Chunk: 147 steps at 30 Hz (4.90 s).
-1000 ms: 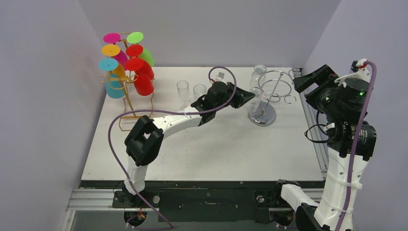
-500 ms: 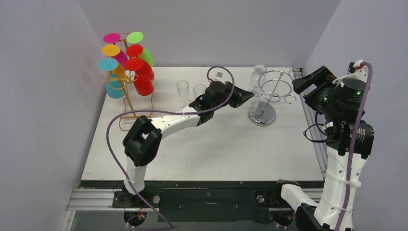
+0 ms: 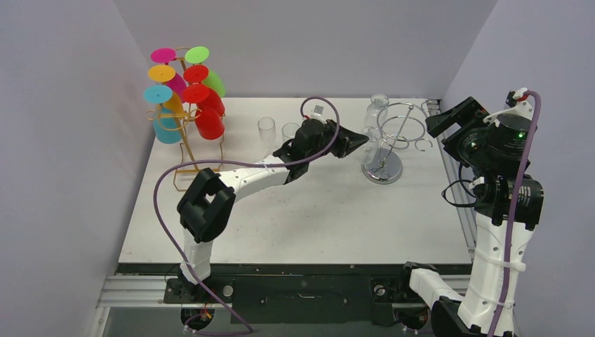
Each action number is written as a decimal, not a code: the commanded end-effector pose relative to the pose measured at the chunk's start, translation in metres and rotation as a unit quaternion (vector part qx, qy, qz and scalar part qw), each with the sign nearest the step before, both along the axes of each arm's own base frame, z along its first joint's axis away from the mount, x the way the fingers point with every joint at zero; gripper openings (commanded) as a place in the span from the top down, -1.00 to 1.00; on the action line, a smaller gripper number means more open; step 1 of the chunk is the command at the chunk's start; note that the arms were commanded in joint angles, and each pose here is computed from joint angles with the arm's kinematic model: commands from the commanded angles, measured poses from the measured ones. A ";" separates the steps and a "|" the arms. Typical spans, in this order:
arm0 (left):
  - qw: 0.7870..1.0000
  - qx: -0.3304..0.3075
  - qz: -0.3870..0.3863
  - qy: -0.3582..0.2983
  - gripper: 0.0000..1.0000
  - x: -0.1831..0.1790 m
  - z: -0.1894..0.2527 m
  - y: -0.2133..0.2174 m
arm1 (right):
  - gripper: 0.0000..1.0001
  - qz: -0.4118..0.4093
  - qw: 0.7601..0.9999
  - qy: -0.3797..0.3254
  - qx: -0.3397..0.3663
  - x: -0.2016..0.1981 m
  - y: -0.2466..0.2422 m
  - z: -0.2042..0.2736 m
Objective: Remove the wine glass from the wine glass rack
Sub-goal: Pick up the wine glass from the wine rack, then place the wine glass at the center of the board.
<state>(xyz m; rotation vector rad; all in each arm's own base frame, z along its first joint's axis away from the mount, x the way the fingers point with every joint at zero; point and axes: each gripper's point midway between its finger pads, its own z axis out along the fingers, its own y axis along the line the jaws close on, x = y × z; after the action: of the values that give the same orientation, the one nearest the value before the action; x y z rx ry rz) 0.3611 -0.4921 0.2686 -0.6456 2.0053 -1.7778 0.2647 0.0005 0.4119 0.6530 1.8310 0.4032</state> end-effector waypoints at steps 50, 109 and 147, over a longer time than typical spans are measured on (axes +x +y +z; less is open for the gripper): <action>0.925 -0.359 -0.020 -0.120 1.00 -0.094 0.285 0.181 | -0.97 0.321 0.883 -0.287 0.187 0.024 0.169 0.046; 0.950 -0.275 -0.015 -0.147 0.16 -0.103 0.220 0.180 | 1.00 0.373 0.835 -0.314 0.256 -0.005 0.196 0.082; 0.852 0.406 0.186 -0.275 -0.93 -0.118 0.116 0.374 | 1.00 0.335 0.913 0.158 -0.170 0.084 0.332 -0.152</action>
<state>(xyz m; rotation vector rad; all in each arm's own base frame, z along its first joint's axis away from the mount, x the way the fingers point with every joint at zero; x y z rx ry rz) 0.2414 -0.1336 0.3648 -0.2030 1.8508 -0.7552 0.3461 0.3036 0.2390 -0.1376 2.4135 0.3588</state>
